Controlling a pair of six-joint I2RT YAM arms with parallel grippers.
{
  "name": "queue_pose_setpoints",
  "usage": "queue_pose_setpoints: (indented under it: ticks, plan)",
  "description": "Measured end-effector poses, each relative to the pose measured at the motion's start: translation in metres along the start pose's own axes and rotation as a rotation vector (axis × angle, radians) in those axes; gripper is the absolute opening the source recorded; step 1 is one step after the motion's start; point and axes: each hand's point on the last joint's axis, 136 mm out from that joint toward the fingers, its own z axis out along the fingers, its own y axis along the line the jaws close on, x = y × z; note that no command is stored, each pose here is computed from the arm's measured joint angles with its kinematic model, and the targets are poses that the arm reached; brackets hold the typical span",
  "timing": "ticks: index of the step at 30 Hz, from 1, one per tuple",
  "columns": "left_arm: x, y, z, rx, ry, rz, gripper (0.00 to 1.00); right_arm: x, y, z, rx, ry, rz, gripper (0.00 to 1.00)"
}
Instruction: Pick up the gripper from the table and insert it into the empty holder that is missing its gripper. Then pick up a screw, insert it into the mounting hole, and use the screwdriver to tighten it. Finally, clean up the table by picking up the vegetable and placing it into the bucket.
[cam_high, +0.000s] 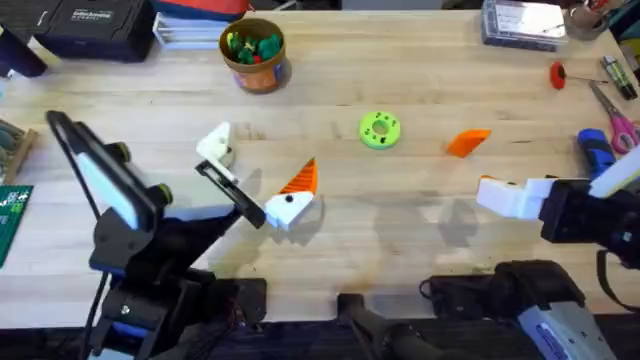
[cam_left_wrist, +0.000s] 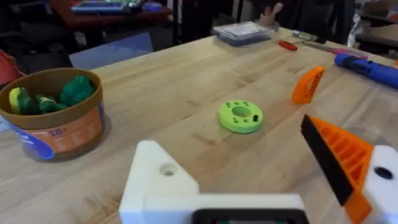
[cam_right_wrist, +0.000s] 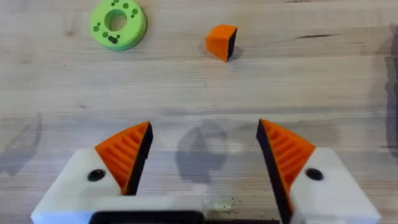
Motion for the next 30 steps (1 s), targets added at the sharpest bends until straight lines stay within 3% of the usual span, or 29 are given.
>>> queue_pose_setpoints:
  ticks: [10,30]
  plan:
    - [0.006,-0.016,-0.001,0.092,0.025,-0.018,0.985,0.000,0.000,0.000,0.000,0.000,0.000,0.994]
    - [0.006,-0.018,-0.001,0.103,0.025,-0.018,0.985,0.000,0.000,0.000,0.000,0.000,0.000,0.994]
